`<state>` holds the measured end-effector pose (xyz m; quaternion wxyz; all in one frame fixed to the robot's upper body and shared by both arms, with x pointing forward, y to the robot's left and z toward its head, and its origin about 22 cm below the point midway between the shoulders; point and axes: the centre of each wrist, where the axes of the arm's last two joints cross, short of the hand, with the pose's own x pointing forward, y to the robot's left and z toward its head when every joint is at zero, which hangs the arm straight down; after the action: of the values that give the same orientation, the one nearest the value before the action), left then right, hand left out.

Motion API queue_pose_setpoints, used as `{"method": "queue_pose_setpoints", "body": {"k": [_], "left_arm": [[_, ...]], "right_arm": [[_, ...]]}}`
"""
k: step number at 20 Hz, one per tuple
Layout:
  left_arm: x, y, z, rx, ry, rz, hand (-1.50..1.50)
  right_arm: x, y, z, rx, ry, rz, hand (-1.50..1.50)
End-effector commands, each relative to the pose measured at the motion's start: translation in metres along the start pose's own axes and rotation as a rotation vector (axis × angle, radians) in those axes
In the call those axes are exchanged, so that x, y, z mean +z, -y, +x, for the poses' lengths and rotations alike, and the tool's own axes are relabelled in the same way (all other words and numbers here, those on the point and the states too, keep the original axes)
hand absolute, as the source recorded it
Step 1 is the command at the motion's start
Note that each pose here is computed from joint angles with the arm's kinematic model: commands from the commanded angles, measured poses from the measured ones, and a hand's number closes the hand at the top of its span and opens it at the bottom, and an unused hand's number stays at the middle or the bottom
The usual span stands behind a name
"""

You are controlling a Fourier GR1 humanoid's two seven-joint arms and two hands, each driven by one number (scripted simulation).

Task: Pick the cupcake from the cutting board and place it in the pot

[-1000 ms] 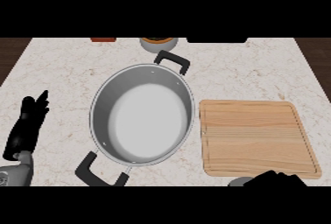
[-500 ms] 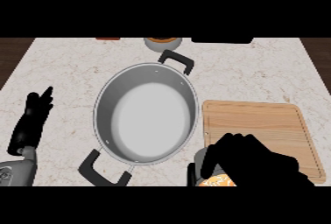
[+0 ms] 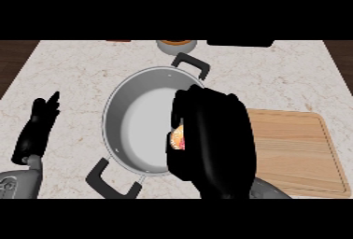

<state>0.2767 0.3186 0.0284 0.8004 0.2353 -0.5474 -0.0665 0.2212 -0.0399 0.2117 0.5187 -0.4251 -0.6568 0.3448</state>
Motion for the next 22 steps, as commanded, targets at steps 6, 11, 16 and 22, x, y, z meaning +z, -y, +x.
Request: {"method": "queue_pose_setpoints", "body": {"k": [6,11,16,22], "left_arm": [[-0.003,-0.005,0.004,-0.012,0.009,-0.007,0.00],[0.003,0.004,-0.010,-0.001,-0.001,-0.015,0.00],[0.002,0.009,0.001,0.031,0.003,0.003,0.00],[0.002,-0.014,0.003,0.016,-0.034,0.038,0.00]], "right_arm": [[-0.039,-0.065,0.000,-0.184,-0.233,0.164,-1.50],[-0.052,-0.056,-0.002,-0.436,-0.220,0.058,-1.50],[-0.050,-0.045,-0.002,-0.652,-0.197,-0.141,-1.50],[-0.037,-0.049,-0.037,-0.724,-0.262,-0.314,-1.50]]}}
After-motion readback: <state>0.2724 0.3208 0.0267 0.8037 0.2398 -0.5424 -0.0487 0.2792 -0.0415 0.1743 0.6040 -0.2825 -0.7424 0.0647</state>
